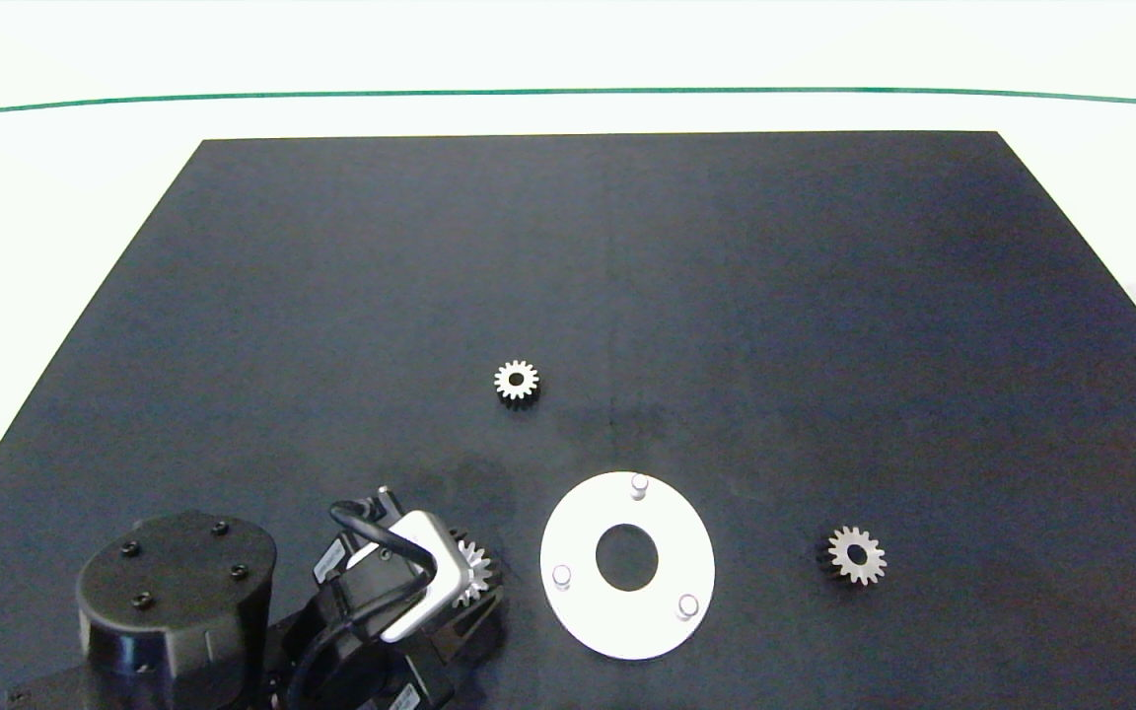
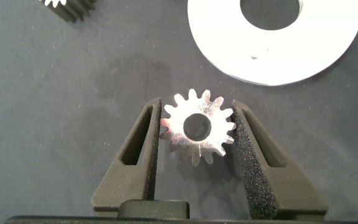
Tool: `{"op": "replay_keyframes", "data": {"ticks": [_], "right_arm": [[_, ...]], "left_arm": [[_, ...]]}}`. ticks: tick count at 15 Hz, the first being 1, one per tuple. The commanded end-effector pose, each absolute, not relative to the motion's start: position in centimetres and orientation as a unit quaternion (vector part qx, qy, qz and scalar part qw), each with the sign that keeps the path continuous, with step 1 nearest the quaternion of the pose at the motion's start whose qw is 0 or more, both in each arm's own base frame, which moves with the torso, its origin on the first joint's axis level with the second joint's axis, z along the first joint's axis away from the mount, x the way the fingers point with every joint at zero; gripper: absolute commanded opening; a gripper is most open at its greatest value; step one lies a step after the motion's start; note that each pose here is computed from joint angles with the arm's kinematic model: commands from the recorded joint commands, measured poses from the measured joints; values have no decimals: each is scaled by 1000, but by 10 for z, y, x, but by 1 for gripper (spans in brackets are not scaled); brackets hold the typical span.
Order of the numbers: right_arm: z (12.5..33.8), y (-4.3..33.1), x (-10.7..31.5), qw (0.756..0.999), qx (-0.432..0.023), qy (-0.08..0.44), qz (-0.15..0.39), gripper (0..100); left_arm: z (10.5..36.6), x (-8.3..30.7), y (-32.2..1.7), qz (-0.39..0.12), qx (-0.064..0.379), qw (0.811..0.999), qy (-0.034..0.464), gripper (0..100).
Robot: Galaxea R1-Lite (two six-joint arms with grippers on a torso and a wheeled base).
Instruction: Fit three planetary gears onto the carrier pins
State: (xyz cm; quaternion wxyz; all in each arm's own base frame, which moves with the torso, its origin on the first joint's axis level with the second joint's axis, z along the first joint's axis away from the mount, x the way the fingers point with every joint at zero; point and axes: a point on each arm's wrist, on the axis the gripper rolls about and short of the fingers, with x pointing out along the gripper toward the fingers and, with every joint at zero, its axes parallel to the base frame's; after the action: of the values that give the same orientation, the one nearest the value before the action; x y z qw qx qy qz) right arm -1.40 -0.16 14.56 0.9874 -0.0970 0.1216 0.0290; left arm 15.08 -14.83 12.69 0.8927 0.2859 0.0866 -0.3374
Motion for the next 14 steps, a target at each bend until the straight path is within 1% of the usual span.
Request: {"op": "replay_keyframes", "data": {"ticks": [1,7,12,14], "right_arm": [[146,-2,-14,987,-98,123,30,100],[146,-2,-14,987,-99,124,30,100],[145,-2,-14,987,-99,125,30,100],[145,-2,-13,987,-99,126,30,100]], "left_arm": [[141,152,-150,-335,280,897,69,7],[166,141,-140,-338,294,888,102,7],[167,132,-153,-354,297,882,96,7],[167,127,-156,-367,299,875,96,7]]}}
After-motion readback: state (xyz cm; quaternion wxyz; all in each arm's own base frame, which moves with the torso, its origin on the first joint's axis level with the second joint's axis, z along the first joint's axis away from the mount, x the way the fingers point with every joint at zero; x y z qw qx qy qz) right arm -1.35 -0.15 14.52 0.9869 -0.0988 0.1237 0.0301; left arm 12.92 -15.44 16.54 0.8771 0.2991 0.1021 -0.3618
